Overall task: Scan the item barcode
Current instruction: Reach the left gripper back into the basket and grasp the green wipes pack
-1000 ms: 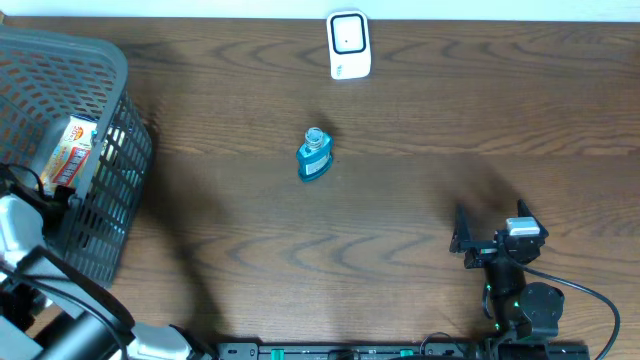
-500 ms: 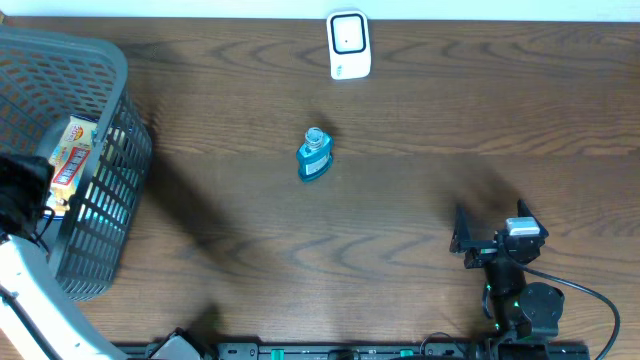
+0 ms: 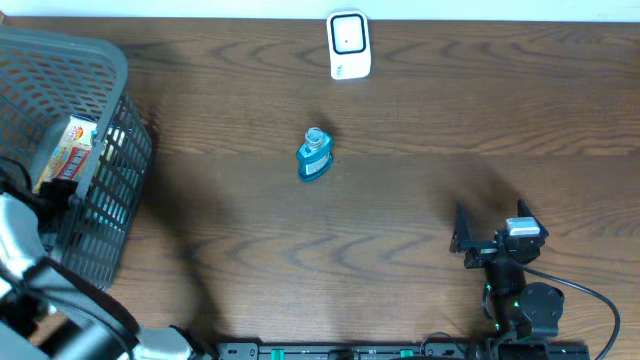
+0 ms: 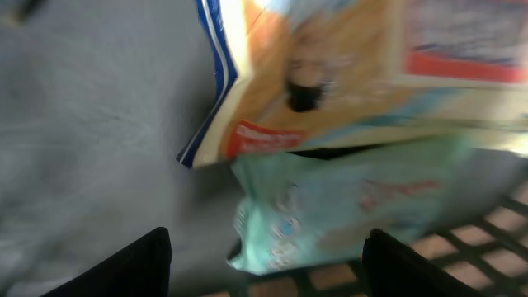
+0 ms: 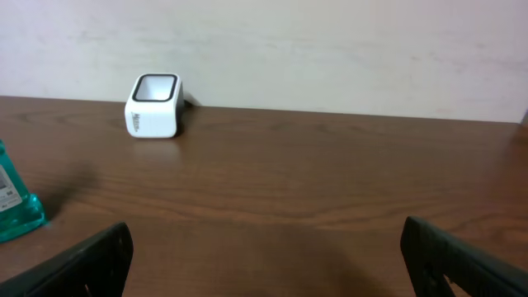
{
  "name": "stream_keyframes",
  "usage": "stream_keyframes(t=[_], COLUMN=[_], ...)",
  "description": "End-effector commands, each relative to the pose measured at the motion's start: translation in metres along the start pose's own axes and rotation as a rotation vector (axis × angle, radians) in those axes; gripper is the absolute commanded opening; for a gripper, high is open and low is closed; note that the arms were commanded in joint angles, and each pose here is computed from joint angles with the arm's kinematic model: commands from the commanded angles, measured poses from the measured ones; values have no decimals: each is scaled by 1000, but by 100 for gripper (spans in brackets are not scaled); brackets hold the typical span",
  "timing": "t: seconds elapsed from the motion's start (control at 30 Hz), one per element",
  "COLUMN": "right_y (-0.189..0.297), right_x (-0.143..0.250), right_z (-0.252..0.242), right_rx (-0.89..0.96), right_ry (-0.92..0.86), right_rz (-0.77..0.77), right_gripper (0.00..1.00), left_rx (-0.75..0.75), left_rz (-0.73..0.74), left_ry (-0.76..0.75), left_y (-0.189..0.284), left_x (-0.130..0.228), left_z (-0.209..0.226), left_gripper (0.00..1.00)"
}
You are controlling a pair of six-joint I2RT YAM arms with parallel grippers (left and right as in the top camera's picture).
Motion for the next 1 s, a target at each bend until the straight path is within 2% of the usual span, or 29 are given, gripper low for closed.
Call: stream_keyframes(t=[0.0, 0.13, 0.27, 0.37, 0.53, 0.63, 0.67, 0.7, 0.87, 0.97], right_y=[0, 0, 0, 0, 0, 0, 0, 0, 0, 0], right_x=[1, 1, 1, 1, 1, 1, 1, 1, 1, 1], right_z=[2, 2, 2, 2, 2, 2, 2, 2, 2, 2], right_rx=[-10, -10, -10, -10, -10, -10, -10, -10, -10, -10], right_ry=[5, 5, 5, 5, 5, 5, 5, 5, 5, 5], right_rz=[5, 5, 5, 5, 5, 5, 5, 5, 5, 5], right_gripper=[99, 99, 99, 99, 99, 99, 99, 99, 99, 99], left_rx=[18, -8, -19, 18, 129, 198, 203, 201, 255, 328], left_rz=[113, 174, 201, 231, 309, 346, 353, 360, 341, 263], left_ry=[-6, 0, 0, -27, -74, -102, -99, -95, -99, -122], left_y=[-24, -42, -57, -68, -83, -87, -87, -87, -77, -48], left_x=[9, 14, 15, 18, 27, 31, 32, 33, 28, 12], left_z=[3, 10, 15, 13, 5, 0, 0, 0, -10, -29], left_gripper=[75, 75, 79, 78, 49, 25, 11, 7, 7, 7])
Point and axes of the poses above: each gripper's point midway between its finger pads, its own y axis back along the fingers, its own z axis along the line the jaws close on, x = y × z, the point moved 5 cm from there along y, back along the fingers, and after that the axes turned 7 degrees about -y, right-handed, at the moved point
